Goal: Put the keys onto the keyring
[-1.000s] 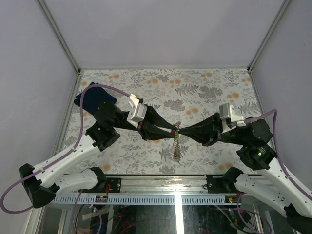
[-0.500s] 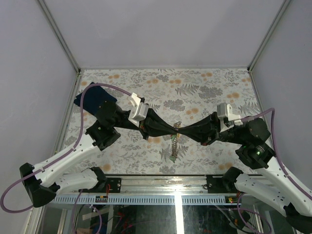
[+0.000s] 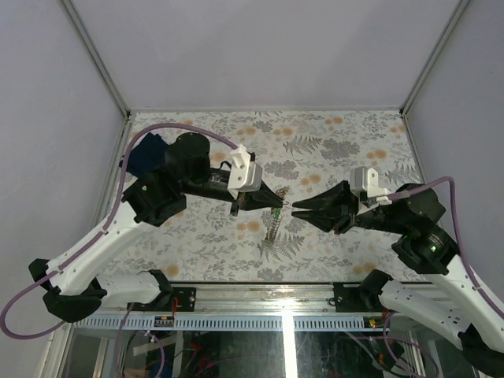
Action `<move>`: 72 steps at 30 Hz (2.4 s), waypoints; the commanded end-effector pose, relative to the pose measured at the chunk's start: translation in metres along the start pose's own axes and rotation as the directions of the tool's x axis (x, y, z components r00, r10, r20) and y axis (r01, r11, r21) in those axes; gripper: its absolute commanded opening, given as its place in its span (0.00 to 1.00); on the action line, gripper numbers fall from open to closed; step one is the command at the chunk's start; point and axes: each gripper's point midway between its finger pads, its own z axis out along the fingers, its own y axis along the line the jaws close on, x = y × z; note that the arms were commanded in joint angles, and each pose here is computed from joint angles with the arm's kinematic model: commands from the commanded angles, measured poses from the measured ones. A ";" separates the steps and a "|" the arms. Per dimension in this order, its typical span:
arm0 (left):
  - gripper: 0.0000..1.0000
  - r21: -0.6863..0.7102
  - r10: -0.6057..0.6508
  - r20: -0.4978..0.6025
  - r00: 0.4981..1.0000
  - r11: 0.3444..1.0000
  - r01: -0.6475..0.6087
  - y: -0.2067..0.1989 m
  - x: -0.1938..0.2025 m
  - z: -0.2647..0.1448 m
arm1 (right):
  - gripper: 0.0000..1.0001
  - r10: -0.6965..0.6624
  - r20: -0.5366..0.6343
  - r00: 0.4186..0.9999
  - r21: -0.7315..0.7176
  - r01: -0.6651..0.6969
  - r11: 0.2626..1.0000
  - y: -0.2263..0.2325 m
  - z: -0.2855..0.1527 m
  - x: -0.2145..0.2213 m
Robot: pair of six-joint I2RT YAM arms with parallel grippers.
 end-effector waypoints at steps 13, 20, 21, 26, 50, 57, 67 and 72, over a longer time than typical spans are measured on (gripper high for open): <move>0.00 -0.025 0.061 -0.387 0.920 0.997 -0.077 0.002 0.037 -0.011 | 0.34 0.013 -0.099 0.995 0.017 -0.011 1.000 -0.016 0.012 0.031; 0.00 -0.029 0.066 -0.401 0.914 0.996 -0.085 0.004 0.039 -0.008 | 0.34 0.027 -0.127 0.992 -0.023 -0.030 0.999 -0.012 0.016 0.044; 0.00 -0.027 0.068 -0.402 0.913 0.996 -0.086 0.004 0.039 -0.007 | 0.35 0.028 -0.127 0.991 -0.033 -0.033 0.999 -0.011 0.017 0.044; 0.00 -0.028 0.067 -0.409 0.910 0.996 -0.086 0.005 0.041 -0.005 | 0.35 0.037 -0.126 0.991 -0.061 -0.045 0.997 -0.009 0.021 0.046; 0.00 -0.013 0.081 -0.401 0.912 0.995 -0.094 0.001 0.039 -0.005 | 0.04 0.049 -0.184 0.982 -0.052 -0.059 0.997 -0.017 0.027 0.066; 0.04 -0.051 0.124 -0.317 0.940 0.988 -0.147 -0.001 0.021 -0.011 | 0.00 0.007 -0.118 0.993 -0.042 -0.012 0.999 -0.014 0.022 0.044; 0.26 -0.129 0.139 -0.058 0.989 0.981 -0.145 -0.019 -0.022 -0.023 | 0.00 -0.029 0.007 1.000 -0.098 0.029 0.995 0.003 0.016 0.003; 0.26 -0.155 0.125 0.008 0.992 0.980 -0.122 -0.020 -0.025 -0.022 | 0.00 -0.036 0.057 0.998 -0.113 0.043 0.993 0.009 0.014 -0.012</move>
